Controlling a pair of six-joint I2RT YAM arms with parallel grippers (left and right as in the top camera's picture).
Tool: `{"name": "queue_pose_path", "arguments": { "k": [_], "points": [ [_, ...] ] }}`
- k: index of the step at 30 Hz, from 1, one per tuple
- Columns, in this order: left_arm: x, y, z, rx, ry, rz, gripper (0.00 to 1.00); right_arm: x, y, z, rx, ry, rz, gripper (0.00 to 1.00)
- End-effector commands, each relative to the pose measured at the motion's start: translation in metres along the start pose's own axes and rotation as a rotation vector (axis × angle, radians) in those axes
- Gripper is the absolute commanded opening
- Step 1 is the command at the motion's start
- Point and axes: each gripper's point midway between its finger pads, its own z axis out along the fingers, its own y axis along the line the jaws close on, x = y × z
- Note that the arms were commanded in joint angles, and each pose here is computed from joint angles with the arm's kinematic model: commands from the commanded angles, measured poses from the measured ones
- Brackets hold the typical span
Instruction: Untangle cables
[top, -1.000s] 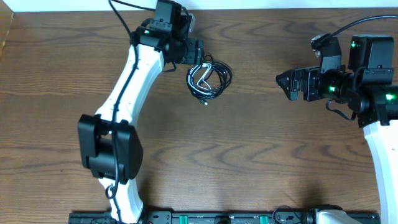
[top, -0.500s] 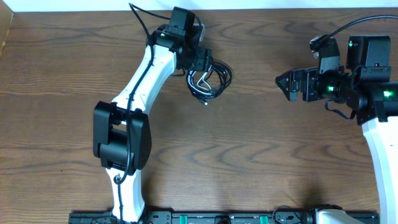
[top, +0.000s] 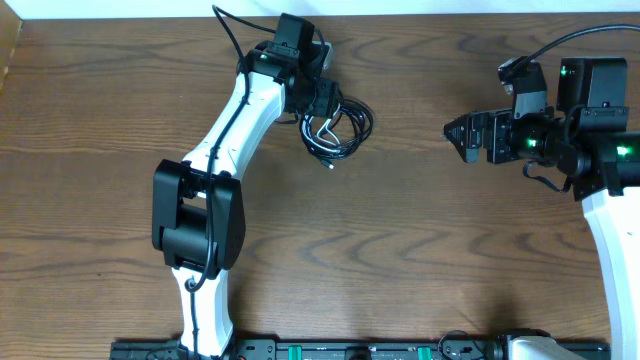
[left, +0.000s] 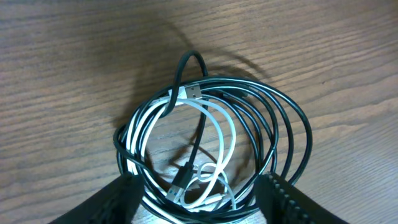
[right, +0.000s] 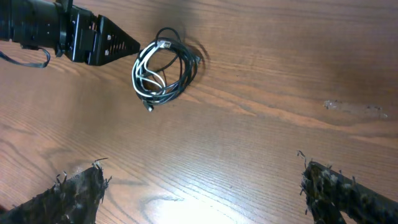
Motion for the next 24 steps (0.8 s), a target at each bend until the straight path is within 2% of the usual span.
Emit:
{"name": "queue_pose_path", "arguments": {
  "k": [1, 9, 15, 24],
  "points": [
    [0.01, 0.002, 0.019, 0.013, 0.043, 0.009, 0.58, -0.002, 0.002, 0.001, 0.001, 0.002, -0.021, 0.99],
    [0.024, 0.004, 0.043, 0.035, 0.098, -0.017, 0.55, -0.001, 0.002, 0.001, 0.004, 0.005, -0.024, 0.99],
    [0.032, 0.003, 0.057, 0.038, 0.127, -0.018, 0.49, -0.001, 0.002, 0.001, 0.004, 0.005, -0.027, 0.99],
    [0.033, -0.002, 0.06, 0.042, 0.128, -0.007, 0.44, -0.001, 0.0, 0.001, 0.012, 0.006, -0.026, 0.99]
  ]
}}
